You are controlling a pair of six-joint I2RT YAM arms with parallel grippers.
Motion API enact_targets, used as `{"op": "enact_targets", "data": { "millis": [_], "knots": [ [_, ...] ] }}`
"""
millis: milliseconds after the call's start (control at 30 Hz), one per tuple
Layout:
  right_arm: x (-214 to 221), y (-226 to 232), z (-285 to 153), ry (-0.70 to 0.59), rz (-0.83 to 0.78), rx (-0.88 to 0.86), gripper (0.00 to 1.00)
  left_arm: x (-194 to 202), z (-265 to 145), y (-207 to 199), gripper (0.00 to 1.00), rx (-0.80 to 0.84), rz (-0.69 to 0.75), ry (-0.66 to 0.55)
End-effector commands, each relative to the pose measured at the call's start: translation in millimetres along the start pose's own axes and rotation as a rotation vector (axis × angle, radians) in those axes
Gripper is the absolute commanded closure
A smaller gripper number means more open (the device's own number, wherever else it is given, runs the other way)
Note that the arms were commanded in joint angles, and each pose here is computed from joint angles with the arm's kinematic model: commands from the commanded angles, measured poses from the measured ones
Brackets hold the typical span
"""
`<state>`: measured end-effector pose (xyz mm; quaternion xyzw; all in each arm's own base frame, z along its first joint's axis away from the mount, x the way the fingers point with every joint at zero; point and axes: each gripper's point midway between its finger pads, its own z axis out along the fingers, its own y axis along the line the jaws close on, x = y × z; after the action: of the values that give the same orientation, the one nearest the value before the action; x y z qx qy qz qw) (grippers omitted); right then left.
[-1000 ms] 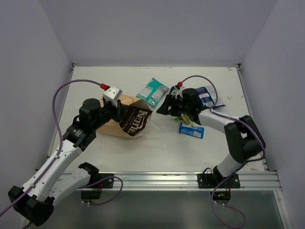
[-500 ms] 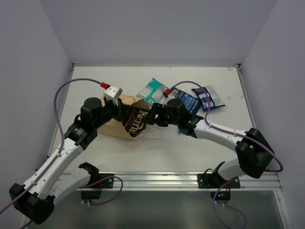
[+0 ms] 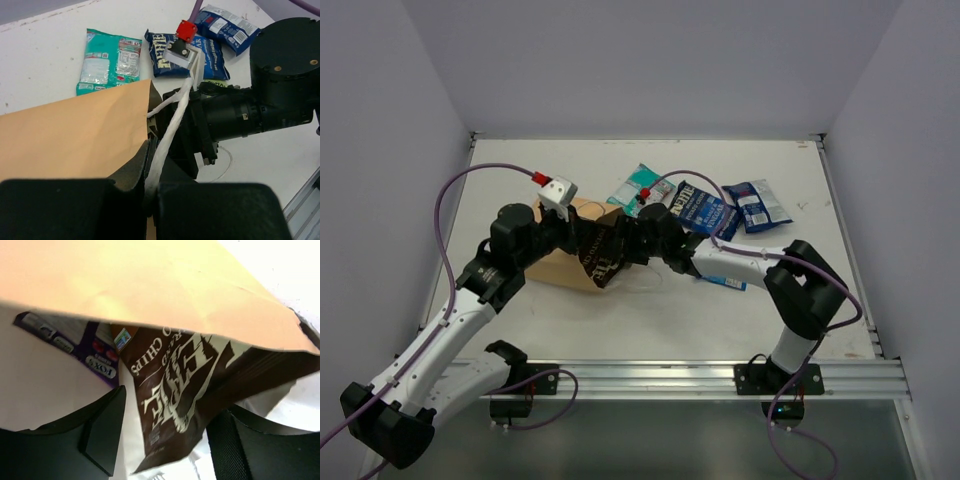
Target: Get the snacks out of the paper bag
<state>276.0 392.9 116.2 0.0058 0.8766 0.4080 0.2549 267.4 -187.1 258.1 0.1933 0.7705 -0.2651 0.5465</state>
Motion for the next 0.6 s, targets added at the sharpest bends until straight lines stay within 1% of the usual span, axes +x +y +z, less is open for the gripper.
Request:
{"op": "enact_targets", "data": {
  "millis": [0, 100, 133, 167, 233, 267, 433, 467, 533, 567],
  "knots": [
    [-11, 15, 8, -0.030, 0.018, -0.020, 0.36, -31, -3, -7, 1.00, 0.031, 0.003, -0.103],
    [-8, 12, 12, -0.023, 0.012, -0.018, 0.44, -30, -4, -7, 1.00, 0.030, -0.002, -0.105],
    [-9, 15, 12, -0.024, -0.001, -0.024, 0.55, -29, -4, -7, 1.00, 0.032, -0.004, -0.104],
    [-10, 15, 12, -0.026, -0.006, -0.023, 0.63, -27, -3, -7, 1.00, 0.030, -0.007, -0.103],
    [-15, 24, 6, -0.037, -0.022, -0.041, 0.83, -24, -3, -6, 1.00, 0.025, -0.009, -0.098],
    [-19, 27, 3, -0.047, -0.043, -0.047, 1.00, -18, -2, -4, 1.00, 0.020, -0.008, -0.088],
    [-37, 63, -37, -0.099, -0.102, -0.132, 1.00, -4, -1, 3, 1.00, -0.011, -0.008, -0.064],
    [-42, 78, -55, -0.113, -0.123, -0.174, 1.00, -2, -1, 5, 1.00, -0.018, -0.005, -0.058],
    [-45, 89, -74, -0.119, -0.155, -0.200, 1.00, 0, -1, 10, 1.00, -0.044, 0.004, -0.054],
    [-49, 103, -93, -0.131, -0.174, -0.243, 1.00, 1, -1, 12, 1.00, -0.051, 0.013, -0.050]
  ]
}}
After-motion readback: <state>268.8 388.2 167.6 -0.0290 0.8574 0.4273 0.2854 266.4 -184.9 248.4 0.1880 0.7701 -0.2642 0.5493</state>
